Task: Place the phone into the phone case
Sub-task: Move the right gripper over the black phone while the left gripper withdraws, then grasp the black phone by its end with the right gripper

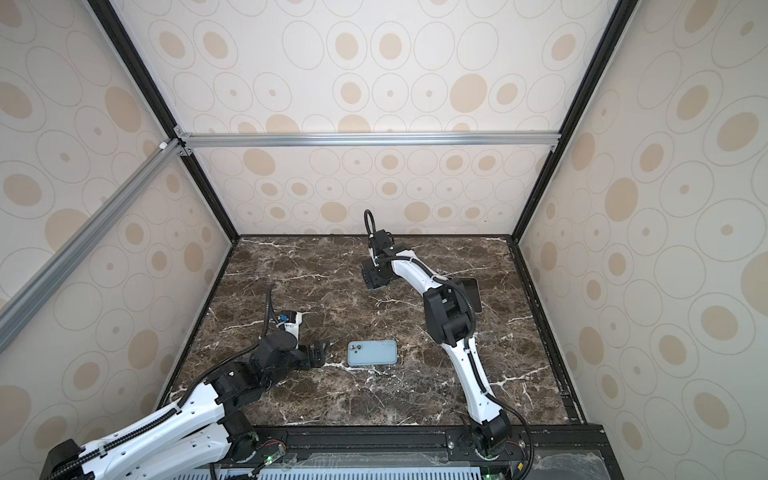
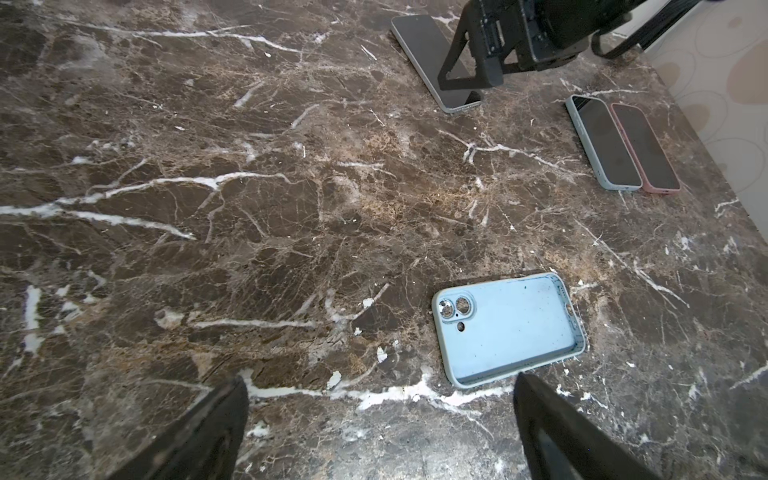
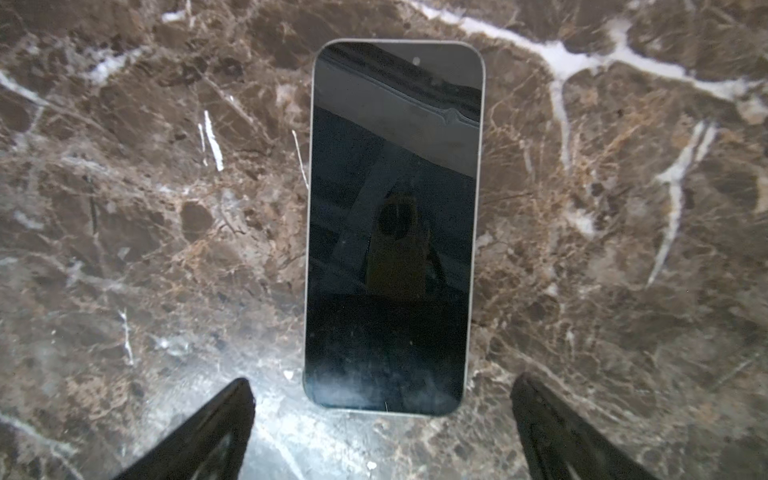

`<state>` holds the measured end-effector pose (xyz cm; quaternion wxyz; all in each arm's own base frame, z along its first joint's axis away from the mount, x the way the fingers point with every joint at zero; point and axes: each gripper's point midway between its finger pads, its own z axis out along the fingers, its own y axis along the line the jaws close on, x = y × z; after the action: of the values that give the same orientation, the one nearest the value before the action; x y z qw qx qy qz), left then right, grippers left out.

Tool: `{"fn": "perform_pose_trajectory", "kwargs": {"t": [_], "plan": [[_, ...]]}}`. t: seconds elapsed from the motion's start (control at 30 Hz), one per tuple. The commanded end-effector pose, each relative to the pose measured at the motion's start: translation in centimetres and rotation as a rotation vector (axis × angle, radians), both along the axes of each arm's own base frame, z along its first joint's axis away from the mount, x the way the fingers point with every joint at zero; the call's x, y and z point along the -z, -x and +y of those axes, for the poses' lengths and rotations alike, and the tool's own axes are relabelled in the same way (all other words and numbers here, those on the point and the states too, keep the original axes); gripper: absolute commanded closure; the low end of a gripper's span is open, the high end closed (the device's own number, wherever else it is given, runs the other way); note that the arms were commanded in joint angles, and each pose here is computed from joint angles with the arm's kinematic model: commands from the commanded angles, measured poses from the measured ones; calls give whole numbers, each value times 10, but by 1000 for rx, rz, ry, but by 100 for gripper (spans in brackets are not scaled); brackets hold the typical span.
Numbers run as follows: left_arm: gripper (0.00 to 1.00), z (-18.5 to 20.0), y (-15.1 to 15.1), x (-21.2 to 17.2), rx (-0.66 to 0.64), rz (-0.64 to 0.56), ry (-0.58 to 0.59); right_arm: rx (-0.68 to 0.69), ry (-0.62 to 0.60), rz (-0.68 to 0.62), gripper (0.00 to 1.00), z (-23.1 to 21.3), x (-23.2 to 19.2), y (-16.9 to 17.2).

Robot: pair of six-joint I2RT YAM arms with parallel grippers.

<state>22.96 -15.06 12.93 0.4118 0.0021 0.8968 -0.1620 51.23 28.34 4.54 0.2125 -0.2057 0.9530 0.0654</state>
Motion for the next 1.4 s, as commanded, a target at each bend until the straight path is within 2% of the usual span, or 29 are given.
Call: {"fn": "perform_pose_trajectory", "kwargs": {"t": [0.0,0.37,0.77,1.07,1.37], "plan": [[0,7,1,1,-12,-1,-17,-16,41,43,0,-1,10,6],[0,12,3,2,-22,-6,-18,-25,49,76,0,4,24,1],[0,19,5,-1,-44,-18,-15,-20,86,132,5,-1,39,8],[0,18,4,-2,-42,-18,-15,9,165,148,26,-17,46,14],[0,14,2,-2,-39,-12,-6,14,209,149,43,-30,35,26]]}}
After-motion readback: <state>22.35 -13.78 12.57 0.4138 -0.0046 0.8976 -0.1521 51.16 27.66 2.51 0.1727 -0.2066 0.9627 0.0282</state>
